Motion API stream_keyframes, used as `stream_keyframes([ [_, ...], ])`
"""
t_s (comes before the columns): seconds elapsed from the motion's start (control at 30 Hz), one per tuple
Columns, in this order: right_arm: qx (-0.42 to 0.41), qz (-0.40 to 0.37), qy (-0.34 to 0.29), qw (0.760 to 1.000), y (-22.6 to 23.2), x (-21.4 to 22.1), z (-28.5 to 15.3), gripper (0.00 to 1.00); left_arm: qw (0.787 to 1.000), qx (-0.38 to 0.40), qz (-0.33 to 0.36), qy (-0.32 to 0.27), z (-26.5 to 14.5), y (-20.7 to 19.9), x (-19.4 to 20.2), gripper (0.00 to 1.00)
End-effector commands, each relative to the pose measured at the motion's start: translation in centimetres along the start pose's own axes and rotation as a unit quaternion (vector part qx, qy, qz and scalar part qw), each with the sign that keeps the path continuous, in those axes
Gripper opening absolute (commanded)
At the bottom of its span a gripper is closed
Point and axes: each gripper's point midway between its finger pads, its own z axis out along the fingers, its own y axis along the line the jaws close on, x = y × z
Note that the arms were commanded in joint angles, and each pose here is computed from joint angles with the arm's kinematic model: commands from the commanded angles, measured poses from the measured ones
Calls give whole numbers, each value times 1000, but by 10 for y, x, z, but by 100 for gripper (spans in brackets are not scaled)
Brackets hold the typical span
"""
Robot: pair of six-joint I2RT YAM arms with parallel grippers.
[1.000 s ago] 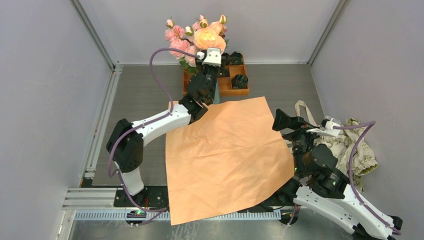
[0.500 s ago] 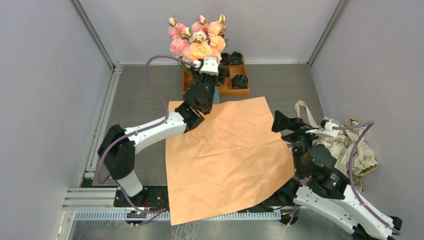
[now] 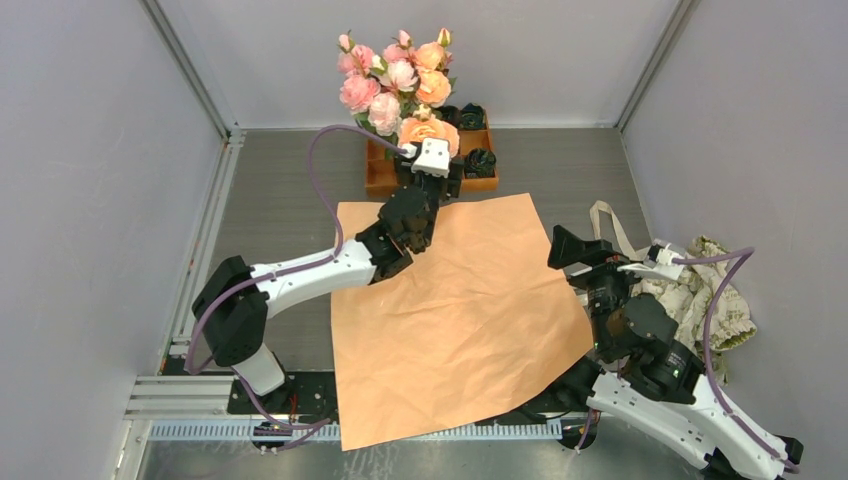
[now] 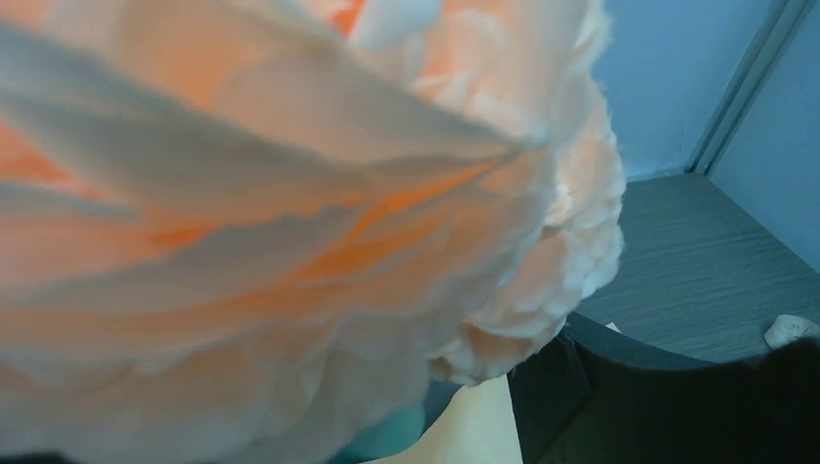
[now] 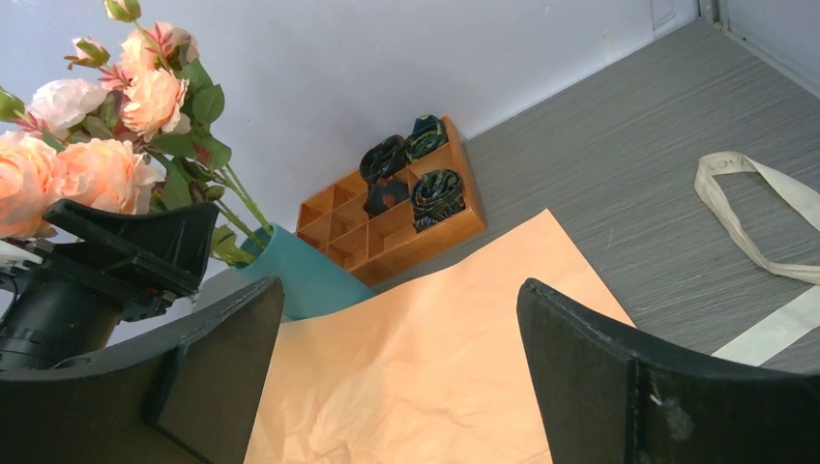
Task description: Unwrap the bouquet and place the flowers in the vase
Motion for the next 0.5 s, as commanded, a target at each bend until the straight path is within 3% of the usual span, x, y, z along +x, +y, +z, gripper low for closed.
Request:
stream_keyframes([
  [0.0, -5, 26, -6, 1000, 2, -9, -3, 96, 999, -23, -40, -11, -6, 14, -18, 70],
  [0.27, 18, 4, -1, 1000, -2, -2, 1, 98, 998, -28, -36, 48, -39, 19, 24, 70],
  [0.47, 66, -46, 16, 997, -3, 7, 11, 99, 993, -5, -10, 118, -87, 14, 68, 69],
])
